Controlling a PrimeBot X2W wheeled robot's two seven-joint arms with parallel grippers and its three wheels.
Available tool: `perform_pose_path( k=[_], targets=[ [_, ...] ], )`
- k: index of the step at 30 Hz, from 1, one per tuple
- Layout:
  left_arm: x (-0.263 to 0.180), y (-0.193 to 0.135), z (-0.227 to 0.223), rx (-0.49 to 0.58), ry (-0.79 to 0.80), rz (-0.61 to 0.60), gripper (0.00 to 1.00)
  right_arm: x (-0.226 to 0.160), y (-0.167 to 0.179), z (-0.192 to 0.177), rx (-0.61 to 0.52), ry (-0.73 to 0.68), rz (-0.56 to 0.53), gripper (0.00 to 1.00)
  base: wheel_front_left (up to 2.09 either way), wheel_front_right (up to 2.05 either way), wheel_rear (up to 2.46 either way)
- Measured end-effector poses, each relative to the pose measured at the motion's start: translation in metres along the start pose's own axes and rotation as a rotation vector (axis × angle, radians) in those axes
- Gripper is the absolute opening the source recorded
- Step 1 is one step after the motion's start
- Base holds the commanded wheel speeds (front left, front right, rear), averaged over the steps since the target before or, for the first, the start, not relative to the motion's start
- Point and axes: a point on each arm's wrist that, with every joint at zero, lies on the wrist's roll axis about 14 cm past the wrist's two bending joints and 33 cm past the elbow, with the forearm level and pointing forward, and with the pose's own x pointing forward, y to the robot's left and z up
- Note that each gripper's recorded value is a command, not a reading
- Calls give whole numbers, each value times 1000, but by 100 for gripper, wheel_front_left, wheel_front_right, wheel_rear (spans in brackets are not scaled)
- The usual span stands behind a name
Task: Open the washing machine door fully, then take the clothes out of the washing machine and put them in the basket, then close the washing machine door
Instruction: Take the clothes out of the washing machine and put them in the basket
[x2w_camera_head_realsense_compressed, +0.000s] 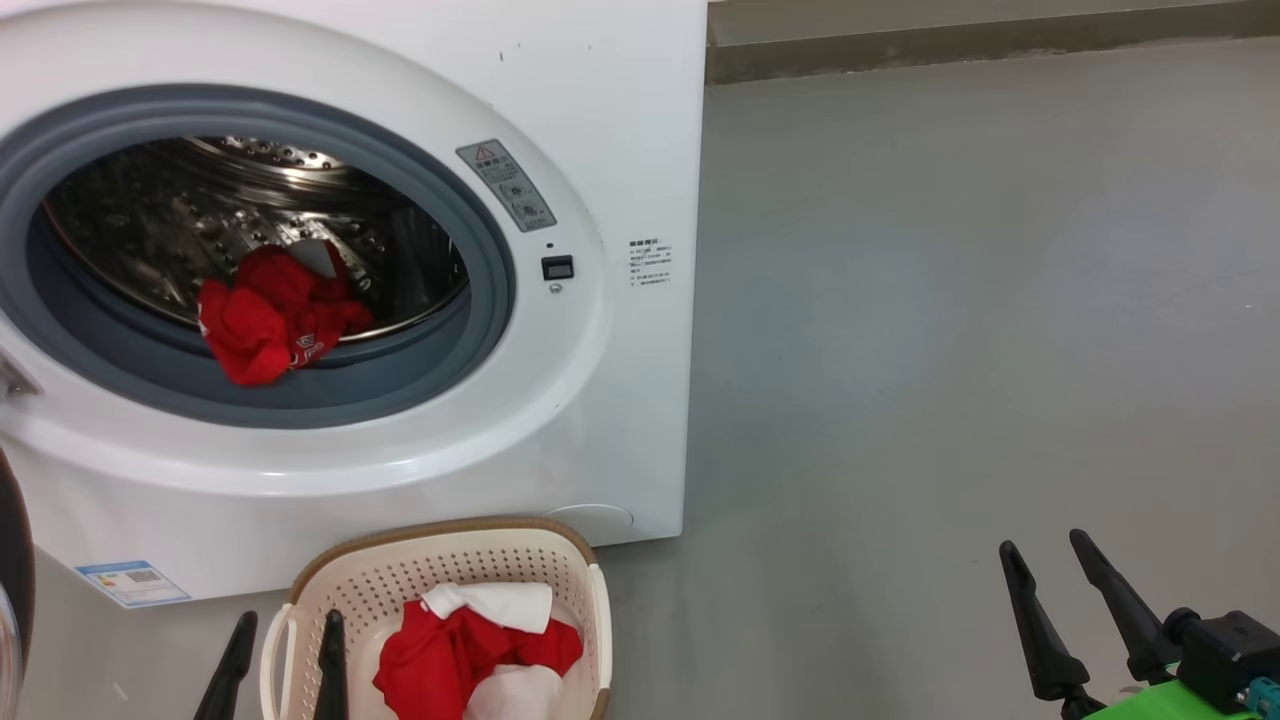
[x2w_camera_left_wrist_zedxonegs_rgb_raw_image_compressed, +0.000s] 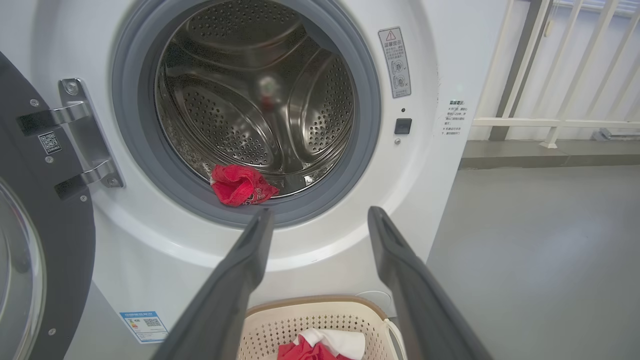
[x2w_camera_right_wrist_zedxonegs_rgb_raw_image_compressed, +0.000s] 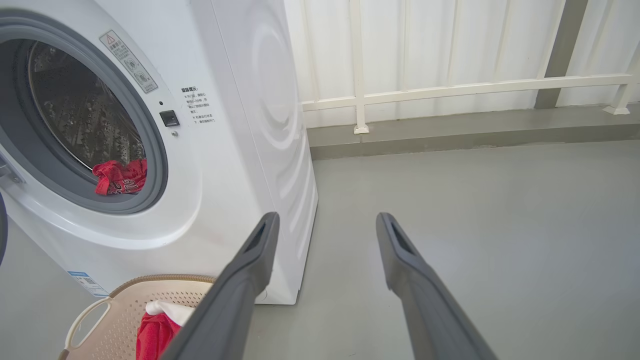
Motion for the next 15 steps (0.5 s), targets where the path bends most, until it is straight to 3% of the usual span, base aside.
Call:
perform_pose_path(
  k=[15],
  targets=[
    [12,-2,-27,13,80,-4,100,10,2,-12,10,38,-2,100,0,0,0]
  ],
)
